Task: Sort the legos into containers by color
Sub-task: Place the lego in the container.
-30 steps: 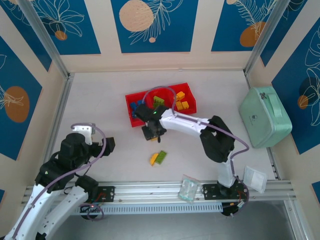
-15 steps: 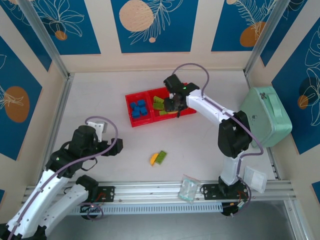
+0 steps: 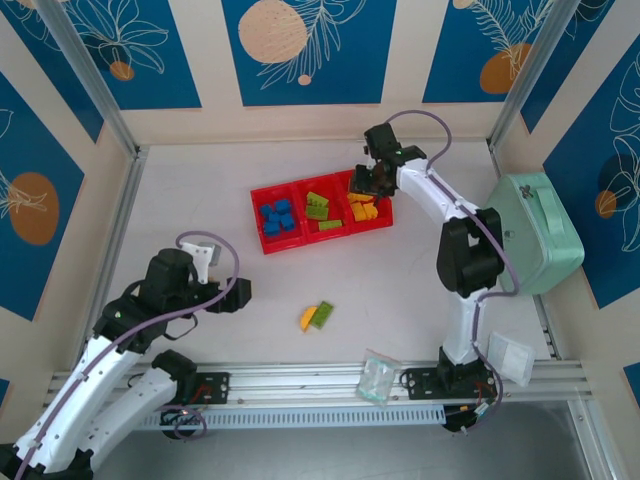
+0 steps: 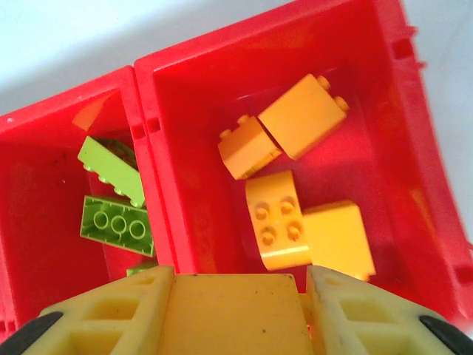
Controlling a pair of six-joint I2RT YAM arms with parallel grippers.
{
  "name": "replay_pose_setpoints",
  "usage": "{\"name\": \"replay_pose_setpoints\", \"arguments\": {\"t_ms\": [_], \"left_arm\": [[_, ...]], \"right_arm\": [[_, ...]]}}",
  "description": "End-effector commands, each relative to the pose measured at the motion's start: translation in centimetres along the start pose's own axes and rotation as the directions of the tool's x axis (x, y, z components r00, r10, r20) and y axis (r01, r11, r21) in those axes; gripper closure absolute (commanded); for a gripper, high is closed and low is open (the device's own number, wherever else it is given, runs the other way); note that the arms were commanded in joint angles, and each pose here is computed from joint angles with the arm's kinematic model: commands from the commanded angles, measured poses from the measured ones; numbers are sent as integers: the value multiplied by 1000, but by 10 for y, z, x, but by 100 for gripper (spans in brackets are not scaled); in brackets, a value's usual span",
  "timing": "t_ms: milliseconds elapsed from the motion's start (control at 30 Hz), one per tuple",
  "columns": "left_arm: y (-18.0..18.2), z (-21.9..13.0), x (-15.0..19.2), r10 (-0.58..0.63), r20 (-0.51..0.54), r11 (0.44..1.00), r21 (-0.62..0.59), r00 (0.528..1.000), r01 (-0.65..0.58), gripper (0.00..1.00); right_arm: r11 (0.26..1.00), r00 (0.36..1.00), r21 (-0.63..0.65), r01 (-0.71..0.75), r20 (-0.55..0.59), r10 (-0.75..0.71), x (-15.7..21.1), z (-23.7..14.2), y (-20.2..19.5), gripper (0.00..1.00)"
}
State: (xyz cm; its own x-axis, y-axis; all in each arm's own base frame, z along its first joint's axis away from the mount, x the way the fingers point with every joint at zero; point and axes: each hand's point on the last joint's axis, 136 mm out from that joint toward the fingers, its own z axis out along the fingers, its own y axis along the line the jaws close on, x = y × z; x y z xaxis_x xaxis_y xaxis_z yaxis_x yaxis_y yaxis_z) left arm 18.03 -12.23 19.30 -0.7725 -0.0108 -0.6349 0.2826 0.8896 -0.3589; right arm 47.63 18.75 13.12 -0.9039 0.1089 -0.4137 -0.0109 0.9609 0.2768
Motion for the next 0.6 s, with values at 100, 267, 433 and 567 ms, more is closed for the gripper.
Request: {"name": "replay_pose_setpoints", "arguments": {"t_ms": [100, 267, 433, 567], "left_arm": [[-6, -4, -4, 32, 14, 999, 30, 999, -32, 1], [-1, -6, -6, 33, 29, 999, -1, 999, -33, 1], [3, -10, -7, 33, 38, 999, -24, 999, -32, 1], [5, -14, -9, 44, 54, 998, -39, 998, -42, 0]], "right_arm": [[995, 997, -68, -76, -13, 76, -22, 22, 10, 74], [988, 990, -65, -141, 10, 142, -31, 26, 2, 68], [984, 987, -76, -160, 3, 161, -28, 29, 3, 49], [984, 988, -96, -152, 16, 154, -25, 22, 11, 26]]}}
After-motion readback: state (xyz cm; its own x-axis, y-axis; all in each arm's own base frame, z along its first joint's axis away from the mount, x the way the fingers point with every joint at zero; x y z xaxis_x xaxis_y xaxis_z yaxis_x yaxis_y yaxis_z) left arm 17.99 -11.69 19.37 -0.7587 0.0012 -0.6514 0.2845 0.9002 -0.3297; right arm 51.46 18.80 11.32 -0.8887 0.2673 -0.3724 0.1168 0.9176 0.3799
